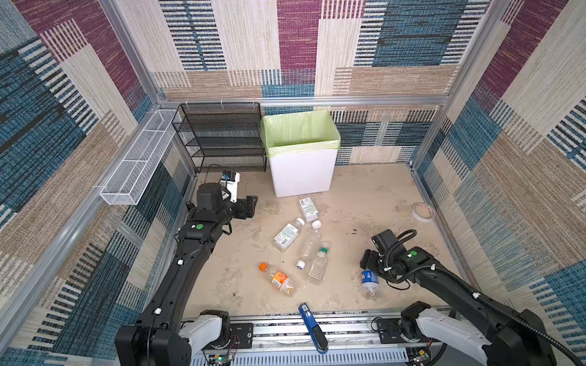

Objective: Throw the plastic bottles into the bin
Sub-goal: 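Lower the right gripper onto the blue-capped bottle while the left gripper withdraws, then lift the blue-capped bottle with the right gripper up over the bin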

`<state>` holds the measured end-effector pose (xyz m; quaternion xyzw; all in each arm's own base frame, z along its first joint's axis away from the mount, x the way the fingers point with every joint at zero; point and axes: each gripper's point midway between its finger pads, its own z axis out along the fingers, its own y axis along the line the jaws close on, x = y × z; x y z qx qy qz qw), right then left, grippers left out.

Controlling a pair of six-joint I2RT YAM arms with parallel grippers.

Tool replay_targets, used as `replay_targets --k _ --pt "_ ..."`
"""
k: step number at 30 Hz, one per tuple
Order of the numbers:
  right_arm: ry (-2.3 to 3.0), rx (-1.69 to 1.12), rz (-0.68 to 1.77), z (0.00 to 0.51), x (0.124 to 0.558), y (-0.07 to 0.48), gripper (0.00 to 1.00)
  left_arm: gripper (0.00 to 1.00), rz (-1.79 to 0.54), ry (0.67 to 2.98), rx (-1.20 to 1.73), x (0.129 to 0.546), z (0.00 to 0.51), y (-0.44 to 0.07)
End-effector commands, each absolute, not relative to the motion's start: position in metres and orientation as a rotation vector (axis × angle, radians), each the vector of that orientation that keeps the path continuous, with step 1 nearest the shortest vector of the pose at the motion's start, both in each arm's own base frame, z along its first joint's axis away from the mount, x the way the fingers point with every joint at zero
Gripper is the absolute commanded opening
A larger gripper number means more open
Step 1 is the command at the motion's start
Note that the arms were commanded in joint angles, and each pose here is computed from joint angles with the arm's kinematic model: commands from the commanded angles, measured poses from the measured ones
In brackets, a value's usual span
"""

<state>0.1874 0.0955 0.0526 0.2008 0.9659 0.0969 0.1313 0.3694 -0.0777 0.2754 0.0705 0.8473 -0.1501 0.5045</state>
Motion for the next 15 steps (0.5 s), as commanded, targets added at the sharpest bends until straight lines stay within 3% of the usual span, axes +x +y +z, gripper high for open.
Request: replay_targets --k 1,7,12,15 --pt "2.839 0.581 0.276 0.044 0.184 0.103 0.77 0.83 -0.446 2.007 0.14 0.373 0.283 -0.082" --pt "2.839 0.526 0.225 0.042 0.192 0.108 0.67 0.82 -0.46 2.019 0.134 0.374 0.278 -0.082" --pt "2.834 0.515 0.259 0.04 0.195 0.114 0.53 0.81 -0.466 2.026 0.133 0.374 0.276 -0.082" --pt "2.796 0.499 0.281 0.045 0.207 0.119 0.53 0.81 -0.463 2.028 0.133 0.375 0.275 -0.082"
